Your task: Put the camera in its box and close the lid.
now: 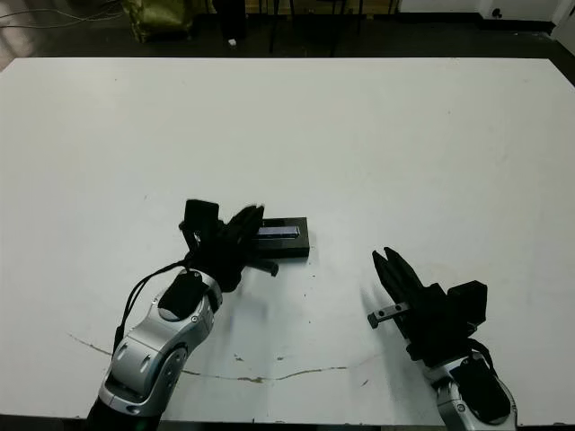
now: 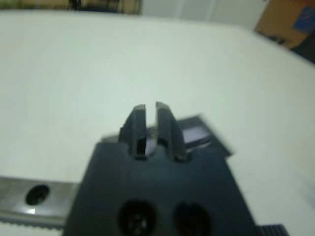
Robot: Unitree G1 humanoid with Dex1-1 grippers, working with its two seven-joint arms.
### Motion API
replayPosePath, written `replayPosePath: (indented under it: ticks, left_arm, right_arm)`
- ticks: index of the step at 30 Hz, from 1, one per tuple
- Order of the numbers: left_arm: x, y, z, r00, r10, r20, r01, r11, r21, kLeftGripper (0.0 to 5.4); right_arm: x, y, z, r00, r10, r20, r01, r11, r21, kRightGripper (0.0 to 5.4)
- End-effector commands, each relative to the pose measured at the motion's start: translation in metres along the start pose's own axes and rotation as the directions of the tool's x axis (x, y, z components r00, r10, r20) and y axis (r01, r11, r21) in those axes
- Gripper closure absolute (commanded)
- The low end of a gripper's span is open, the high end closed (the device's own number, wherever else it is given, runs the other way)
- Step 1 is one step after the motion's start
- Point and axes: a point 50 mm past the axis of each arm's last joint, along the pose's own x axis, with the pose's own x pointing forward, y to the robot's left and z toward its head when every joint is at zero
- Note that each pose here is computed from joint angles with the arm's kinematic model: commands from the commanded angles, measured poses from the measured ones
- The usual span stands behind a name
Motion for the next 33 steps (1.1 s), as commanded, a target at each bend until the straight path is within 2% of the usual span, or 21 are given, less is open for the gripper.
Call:
replayPosePath:
  ticks: [1, 5, 8, 13, 17, 20, 26, 33]
  left_arm:
    - [0.006, -0.016, -0.012, 0.996, -0.013, -0.092, 0.008, 0.998, -0.062, 5.36]
    - [0.006, -0.015, -0.027, 0.981, -0.009, -0.193, -0.01, 0.995, -0.096, 5.36]
    - [0.004, -0.013, -0.037, 0.968, -0.01, -0.25, -0.01, 0.997, -0.078, 5.36]
    - [-0.003, -0.013, -0.047, 0.958, -0.036, -0.286, 0.024, 0.999, -0.044, 5.36]
    - [-0.007, -0.012, -0.047, 0.958, -0.047, -0.284, 0.04, 0.999, -0.033, 5.36]
    - [-0.007, -0.009, -0.039, 0.965, -0.043, -0.259, 0.028, 0.998, -0.061, 5.36]
    - [-0.01, 0.003, -0.008, 0.984, -0.02, -0.177, -0.001, 0.993, -0.115, 5.36]
    - [-0.024, 0.027, 0.032, 1.0, -0.015, -0.006, 0.014, 0.982, -0.189, 5.36]
  right_arm:
    - [-0.003, 0.0, -0.005, 1.0, -0.011, -0.027, 0.012, 1.0, 0.009, 5.4]
    - [-0.003, 0.001, -0.005, 1.0, -0.011, -0.028, 0.011, 1.0, 0.014, 5.4]
    - [-0.002, 0.001, -0.004, 1.0, -0.007, -0.024, 0.007, 1.0, 0.001, 5.4]
    - [-0.002, 0.0, -0.005, 1.0, -0.003, -0.024, 0.003, 1.0, 0.016, 5.4]
    - [-0.002, 0.0, -0.005, 1.0, -0.005, -0.026, 0.005, 1.0, 0.007, 5.4]
    - [-0.002, 0.0, -0.005, 1.0, -0.006, -0.025, 0.006, 1.0, 0.008, 5.4]
    - [-0.001, 0.0, -0.003, 1.0, -0.014, -0.02, 0.014, 1.0, 0.003, 5.4]
    - [-0.001, 0.001, 0.01, 0.999, -0.046, 0.016, 0.047, 0.998, -0.029, 5.4]
